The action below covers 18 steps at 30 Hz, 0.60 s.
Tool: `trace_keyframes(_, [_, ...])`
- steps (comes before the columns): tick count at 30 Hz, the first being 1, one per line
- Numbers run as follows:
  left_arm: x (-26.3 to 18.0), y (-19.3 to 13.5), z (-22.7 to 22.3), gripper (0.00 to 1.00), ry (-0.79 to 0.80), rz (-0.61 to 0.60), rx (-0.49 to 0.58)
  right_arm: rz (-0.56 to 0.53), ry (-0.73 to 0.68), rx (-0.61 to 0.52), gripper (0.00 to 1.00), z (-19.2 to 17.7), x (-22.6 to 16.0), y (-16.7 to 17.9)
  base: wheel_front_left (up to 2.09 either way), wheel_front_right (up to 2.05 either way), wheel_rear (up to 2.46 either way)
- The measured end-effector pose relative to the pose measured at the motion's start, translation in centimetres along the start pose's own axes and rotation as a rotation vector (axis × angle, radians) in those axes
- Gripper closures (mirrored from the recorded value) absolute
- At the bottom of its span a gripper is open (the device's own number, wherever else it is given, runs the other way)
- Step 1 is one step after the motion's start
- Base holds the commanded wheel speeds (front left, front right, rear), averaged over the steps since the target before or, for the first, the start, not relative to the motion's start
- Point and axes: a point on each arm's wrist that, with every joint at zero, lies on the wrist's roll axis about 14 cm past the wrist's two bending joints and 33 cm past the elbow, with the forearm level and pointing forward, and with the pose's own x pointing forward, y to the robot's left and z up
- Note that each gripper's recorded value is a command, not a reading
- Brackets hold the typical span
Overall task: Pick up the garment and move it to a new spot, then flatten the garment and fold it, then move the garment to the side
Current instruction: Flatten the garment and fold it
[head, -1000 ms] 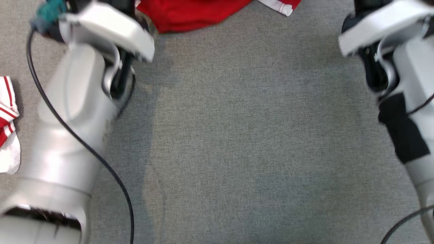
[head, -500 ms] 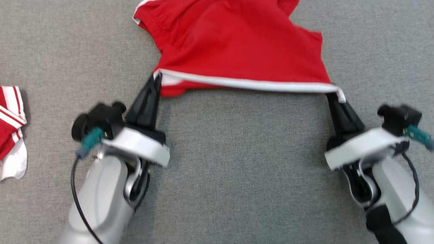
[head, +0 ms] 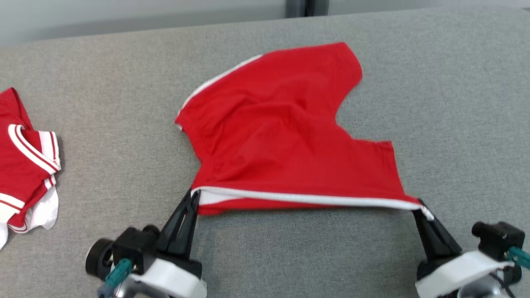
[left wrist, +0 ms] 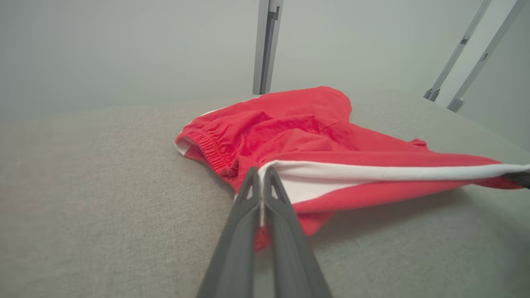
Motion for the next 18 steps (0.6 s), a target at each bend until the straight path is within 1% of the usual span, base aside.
trace_keyframes(5, [-3.1,-0.2,1.0,1.0,0.028,0.029,-0.003,-0.016,0.056,-0.009,1.0,0.0,-3.1,0.7,0.0,0.0,0.0])
trace_keyframes(9, [-4.3,-0.3,1.9,1.0,0.034,0.036,-0.001,-0.04,0.081,-0.022,1.0,0.6,-4.5,0.7,0.0,0.0,0.0])
trace_keyframes(15, [-4.6,-0.5,2.3,1.0,0.045,0.029,-0.011,-0.062,0.062,-0.035,1.0,2.1,-4.8,0.4,0.0,0.0,0.0])
trace_keyframes(18, [-4.4,-0.5,2.3,1.0,0.05,0.027,-0.014,-0.068,0.023,-0.044,1.0,3.3,-4.3,0.1,0.0,0.0,0.0])
